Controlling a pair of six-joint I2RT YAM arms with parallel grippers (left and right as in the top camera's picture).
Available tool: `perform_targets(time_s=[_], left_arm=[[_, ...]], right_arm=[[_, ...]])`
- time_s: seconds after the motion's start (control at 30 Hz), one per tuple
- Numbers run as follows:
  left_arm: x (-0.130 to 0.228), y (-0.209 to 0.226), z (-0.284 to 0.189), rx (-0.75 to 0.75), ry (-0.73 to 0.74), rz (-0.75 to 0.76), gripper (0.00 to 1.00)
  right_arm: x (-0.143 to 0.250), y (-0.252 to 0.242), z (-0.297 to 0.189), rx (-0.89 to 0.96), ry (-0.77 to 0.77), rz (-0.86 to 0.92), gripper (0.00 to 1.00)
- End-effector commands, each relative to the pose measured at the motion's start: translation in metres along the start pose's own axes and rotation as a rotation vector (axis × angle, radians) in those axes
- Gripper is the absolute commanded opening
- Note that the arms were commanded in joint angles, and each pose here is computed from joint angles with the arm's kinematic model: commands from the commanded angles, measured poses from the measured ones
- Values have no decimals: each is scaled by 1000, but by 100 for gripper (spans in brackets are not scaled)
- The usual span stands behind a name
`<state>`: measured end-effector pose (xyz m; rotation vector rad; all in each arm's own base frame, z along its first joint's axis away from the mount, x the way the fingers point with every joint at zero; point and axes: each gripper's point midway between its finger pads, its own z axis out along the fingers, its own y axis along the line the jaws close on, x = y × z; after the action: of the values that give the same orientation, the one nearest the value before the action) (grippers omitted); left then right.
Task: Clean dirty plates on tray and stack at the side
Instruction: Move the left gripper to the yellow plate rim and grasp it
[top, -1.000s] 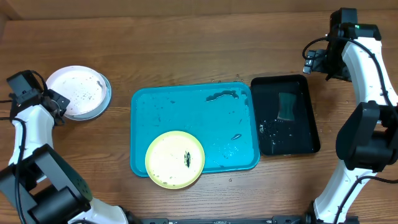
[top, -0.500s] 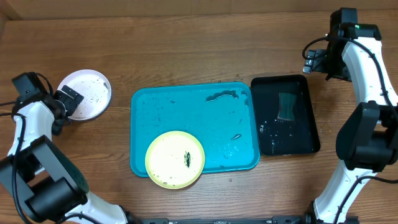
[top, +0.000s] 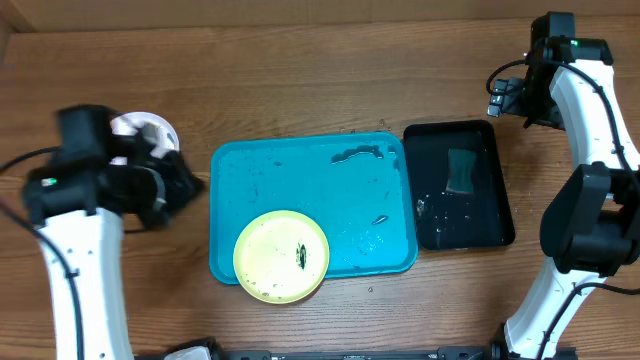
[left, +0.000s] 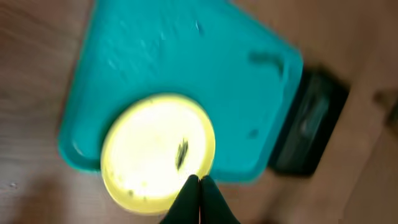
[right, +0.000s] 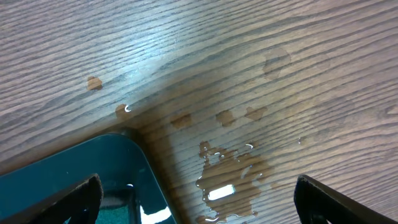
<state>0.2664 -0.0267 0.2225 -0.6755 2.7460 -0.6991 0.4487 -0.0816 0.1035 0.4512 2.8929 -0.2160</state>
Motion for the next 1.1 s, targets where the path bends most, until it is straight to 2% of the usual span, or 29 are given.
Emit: perform_targets(time_s=[0.0,0.03,0.07,0.13,0.2,0.23,0.3,0.37,0.57,0.8,1.07], left_arm=[[46,-2,29,-87,163,165,4],[57,1,37,-128,195,198,4],[66,5,44,-174,218,214,10],[77,15,55,-267,230,212,29],[80,29,62,-369,207,194,53],[80,36,65,-414,191,181,57],[80,48,68,-476,172,167,57],[83,60,71,-524,174,136,52],[95,82,94,-553,186,74,41],[101,102,125,-534,170,69,33],[110,116,136,-546,184,66,31]], right_arm=[[-6,0,-10,0,-35,8,100],[-6,0,-10,0,-35,8,100],[-6,0,-10,0,-35,8,100],[-6,0,-10,1,-34,8,100],[-6,0,-10,0,-35,8,100],[-6,0,-10,0,-35,8,100],[-6,0,-10,0,-35,8,100],[-6,0,-10,0,-35,8,100],[-6,0,-10,0,-35,8,100],[-6,0,-10,0,-35,8,100],[-6,0,-10,0,-35,8,100]])
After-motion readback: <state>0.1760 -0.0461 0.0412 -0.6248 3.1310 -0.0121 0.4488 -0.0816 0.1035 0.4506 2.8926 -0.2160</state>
